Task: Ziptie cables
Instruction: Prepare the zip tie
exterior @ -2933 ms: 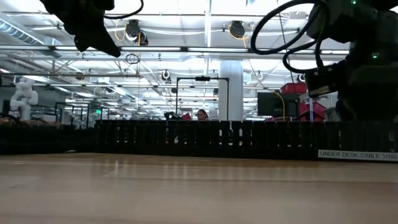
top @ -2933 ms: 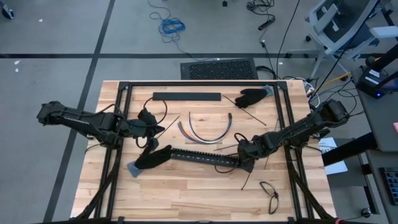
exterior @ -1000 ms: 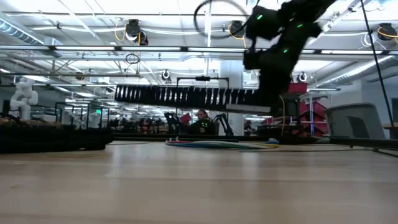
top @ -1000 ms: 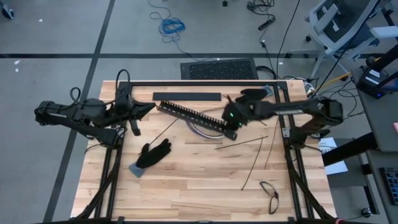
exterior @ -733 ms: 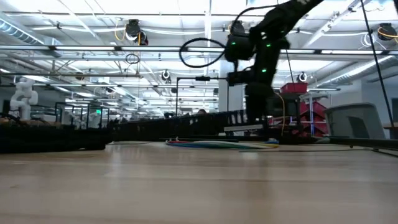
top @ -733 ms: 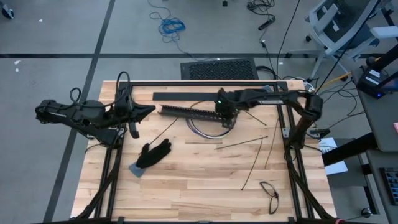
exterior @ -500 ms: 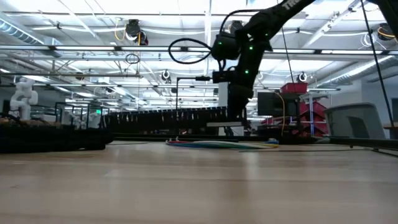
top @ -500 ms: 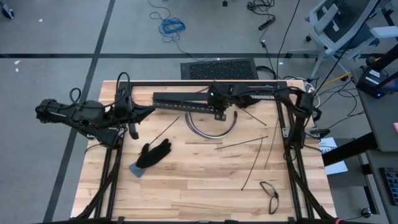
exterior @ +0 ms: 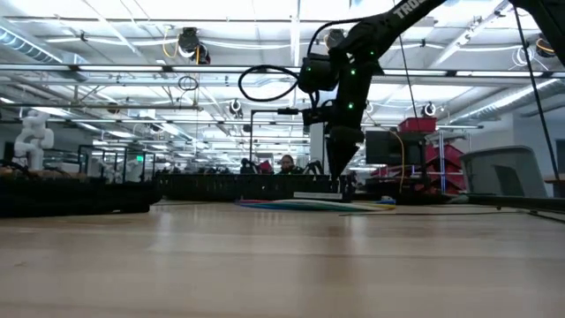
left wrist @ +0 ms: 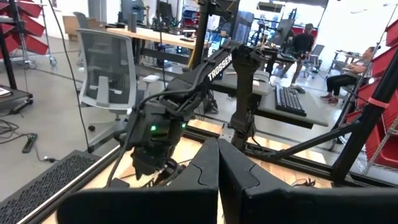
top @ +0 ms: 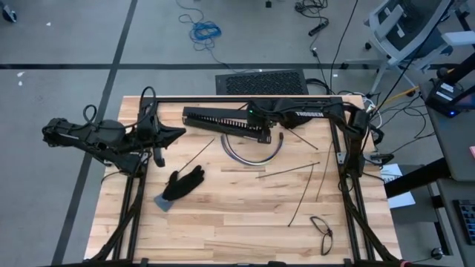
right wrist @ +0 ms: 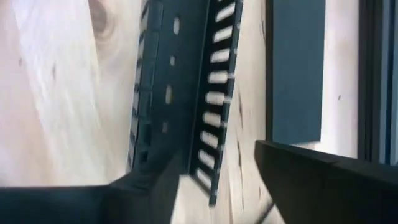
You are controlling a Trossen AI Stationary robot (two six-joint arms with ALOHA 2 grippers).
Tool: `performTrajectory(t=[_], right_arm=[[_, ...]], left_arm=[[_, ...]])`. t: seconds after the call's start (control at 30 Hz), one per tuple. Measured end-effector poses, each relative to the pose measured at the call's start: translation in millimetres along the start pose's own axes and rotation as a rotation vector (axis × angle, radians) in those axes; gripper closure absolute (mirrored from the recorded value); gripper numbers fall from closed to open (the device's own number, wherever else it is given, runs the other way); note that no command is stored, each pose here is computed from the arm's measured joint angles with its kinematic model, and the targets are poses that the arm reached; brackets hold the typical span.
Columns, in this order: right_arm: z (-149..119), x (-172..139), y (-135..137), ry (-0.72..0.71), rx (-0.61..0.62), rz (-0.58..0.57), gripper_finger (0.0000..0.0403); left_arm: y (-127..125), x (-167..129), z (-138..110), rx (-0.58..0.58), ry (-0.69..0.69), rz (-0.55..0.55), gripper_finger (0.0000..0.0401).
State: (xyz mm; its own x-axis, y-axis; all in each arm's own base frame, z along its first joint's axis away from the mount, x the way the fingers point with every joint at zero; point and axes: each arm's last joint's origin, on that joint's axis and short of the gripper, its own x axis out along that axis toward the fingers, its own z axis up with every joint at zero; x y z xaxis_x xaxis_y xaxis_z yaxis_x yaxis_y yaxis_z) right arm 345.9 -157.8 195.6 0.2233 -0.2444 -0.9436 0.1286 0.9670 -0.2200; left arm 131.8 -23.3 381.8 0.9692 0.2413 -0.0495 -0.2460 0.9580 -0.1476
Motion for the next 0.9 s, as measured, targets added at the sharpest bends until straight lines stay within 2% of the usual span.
performTrajectory(t=[0.1,0.23,0.43,0.53,0.7,0.9], right_arm=[[-6.5,-12.7,2.4,0.121,-0.018,0.049,0.0171],[-21.1,-37.5,11.3,0.235,-0.08,0.099,0.0175],[-28.9,-74.6,31.8,0.188,-0.105,0.178,0.0197],[-38.9,-66.0,50.5,0.206,-0.14,0.217,0.0204],[-57.4,-26.4,76.6,0.229,-0.171,0.25,0.0206],[-53.9,-19.4,71.9,0.145,-0.133,0.219,0.0206]], left_arm=[[0.6,0.0,-3.0,0.016,0.028,0.005,0.0401],[1.2,-0.2,-6.1,0.033,0.057,0.01,0.0401],[2.8,-0.8,-12.8,0.039,0.121,0.023,0.0401],[3.9,-1.4,-17.0,0.018,0.159,0.034,0.0401],[3.7,0.1,-21.0,-0.015,0.193,0.046,0.0401],[2.6,2.4,-22.2,-0.01,0.202,0.049,0.0401]])
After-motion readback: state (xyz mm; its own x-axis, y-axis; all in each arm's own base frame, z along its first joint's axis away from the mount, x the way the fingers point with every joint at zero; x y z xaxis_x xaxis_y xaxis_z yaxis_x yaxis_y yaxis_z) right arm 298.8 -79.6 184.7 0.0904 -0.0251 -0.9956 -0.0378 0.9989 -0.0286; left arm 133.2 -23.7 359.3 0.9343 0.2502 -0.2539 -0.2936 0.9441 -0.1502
